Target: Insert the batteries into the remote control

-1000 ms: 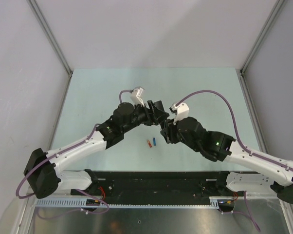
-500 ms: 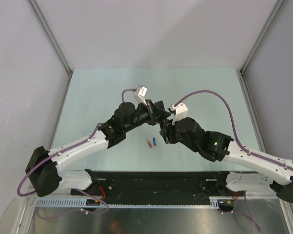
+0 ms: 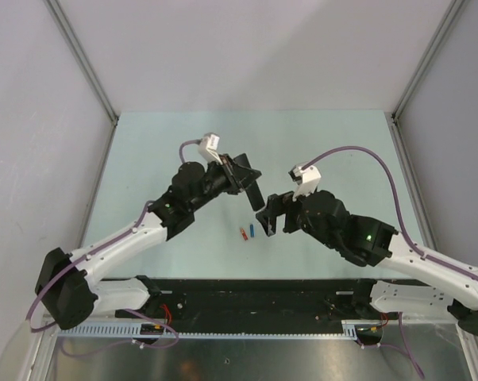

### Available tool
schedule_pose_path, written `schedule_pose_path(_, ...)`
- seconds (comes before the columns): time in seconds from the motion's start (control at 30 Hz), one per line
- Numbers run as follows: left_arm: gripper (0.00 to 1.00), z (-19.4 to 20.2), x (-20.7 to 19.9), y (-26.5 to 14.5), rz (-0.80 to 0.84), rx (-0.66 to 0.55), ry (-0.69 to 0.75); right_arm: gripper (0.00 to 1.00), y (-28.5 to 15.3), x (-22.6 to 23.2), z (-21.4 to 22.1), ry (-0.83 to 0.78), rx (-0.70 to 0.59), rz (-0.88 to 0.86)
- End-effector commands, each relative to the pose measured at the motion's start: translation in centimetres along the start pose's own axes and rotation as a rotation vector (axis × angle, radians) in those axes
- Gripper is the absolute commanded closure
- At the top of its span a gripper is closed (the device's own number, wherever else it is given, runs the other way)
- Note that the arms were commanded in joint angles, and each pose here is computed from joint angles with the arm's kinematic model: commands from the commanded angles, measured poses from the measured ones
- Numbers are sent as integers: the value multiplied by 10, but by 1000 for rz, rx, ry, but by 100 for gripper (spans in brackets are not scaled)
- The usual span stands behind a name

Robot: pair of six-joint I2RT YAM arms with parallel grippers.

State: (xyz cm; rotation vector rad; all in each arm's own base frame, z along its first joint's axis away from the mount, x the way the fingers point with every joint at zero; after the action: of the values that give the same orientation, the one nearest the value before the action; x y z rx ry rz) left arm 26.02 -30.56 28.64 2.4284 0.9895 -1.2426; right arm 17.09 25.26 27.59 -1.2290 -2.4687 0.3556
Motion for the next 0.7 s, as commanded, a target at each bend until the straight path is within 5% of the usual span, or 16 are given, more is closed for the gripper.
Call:
schedule_pose_path(0.0,100,-37,-5,-18,19,-143,7,0,-11,4,-27,94,-71,-28)
schedule_pose_path(0.17,100,-50,-4,-30,50,-258,-19,0,-8,-1,-35,273,-144,-71)
schedule_pose_path(0.37,100,-54,1,-55,178,-450,-72,4,8,-14,-36,614,-214,-329)
schedule_pose_path(0.67,100,-45,-4,-58,195,-469,-6,4,32,7,-30,621,-105,-533)
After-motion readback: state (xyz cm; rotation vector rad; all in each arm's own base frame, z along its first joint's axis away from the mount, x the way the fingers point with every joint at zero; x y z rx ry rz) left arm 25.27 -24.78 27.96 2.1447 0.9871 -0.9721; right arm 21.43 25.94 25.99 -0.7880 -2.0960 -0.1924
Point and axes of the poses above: each gripper's point midway between its finger pads, its own y axis out along the fingers, its own x axis along the line the jaws close on, z = x × y, the point moved 2 cm from there along -y, back along the fingers, and after that the axes turned 7 degrees about -y, right-handed, at the moved point
